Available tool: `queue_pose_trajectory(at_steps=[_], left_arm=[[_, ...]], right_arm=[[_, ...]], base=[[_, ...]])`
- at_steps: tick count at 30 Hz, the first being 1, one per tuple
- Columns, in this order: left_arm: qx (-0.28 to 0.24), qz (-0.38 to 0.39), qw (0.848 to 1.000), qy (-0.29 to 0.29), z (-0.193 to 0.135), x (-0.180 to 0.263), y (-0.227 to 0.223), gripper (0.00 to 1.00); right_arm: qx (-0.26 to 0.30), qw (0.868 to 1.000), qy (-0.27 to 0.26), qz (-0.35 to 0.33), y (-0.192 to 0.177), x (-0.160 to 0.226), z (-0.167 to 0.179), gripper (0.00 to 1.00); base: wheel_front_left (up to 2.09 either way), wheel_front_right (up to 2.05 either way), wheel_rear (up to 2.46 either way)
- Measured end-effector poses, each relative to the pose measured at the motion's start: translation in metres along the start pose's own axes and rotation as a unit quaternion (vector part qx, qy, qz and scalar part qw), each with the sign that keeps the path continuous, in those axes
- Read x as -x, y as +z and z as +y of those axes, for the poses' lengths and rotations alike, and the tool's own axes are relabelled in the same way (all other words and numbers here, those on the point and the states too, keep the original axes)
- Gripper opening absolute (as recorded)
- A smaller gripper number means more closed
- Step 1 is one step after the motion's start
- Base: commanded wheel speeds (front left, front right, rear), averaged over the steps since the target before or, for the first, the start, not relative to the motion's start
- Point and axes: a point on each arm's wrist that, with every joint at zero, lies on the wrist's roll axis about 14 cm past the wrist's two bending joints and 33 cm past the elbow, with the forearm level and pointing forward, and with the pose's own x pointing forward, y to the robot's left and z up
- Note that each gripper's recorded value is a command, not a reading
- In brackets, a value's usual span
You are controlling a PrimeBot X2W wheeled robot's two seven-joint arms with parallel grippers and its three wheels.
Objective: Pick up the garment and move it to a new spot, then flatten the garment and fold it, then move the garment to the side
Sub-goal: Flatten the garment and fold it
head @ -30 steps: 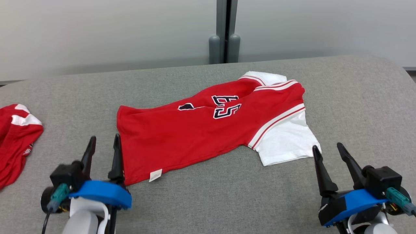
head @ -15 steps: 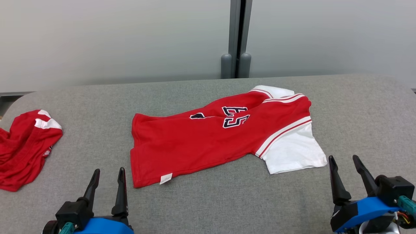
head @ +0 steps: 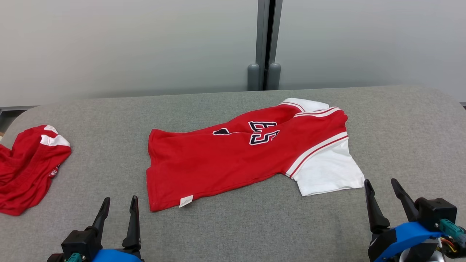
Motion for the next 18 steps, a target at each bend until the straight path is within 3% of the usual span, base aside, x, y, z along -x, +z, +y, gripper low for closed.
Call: queue_pose_trajectory(at_steps=[10, 18], left_arm=[[0.006, 0.032, 0.999, -0.003, -0.003, -0.006, -0.014, 1.0], [0.019, 0.14, 0.99, -0.008, -0.01, -0.022, -0.055, 1.0]], right_arm=[[0.005, 1.0, 0.006, 0.0, 0.006, -0.015, 0.004, 1.0], [0.033, 0.998, -0.007, 0.05, 0.001, -0.047, -0.004, 1.0]], base=[[0.0, 0.0, 0.0], [0.0, 0.0, 0.0]])
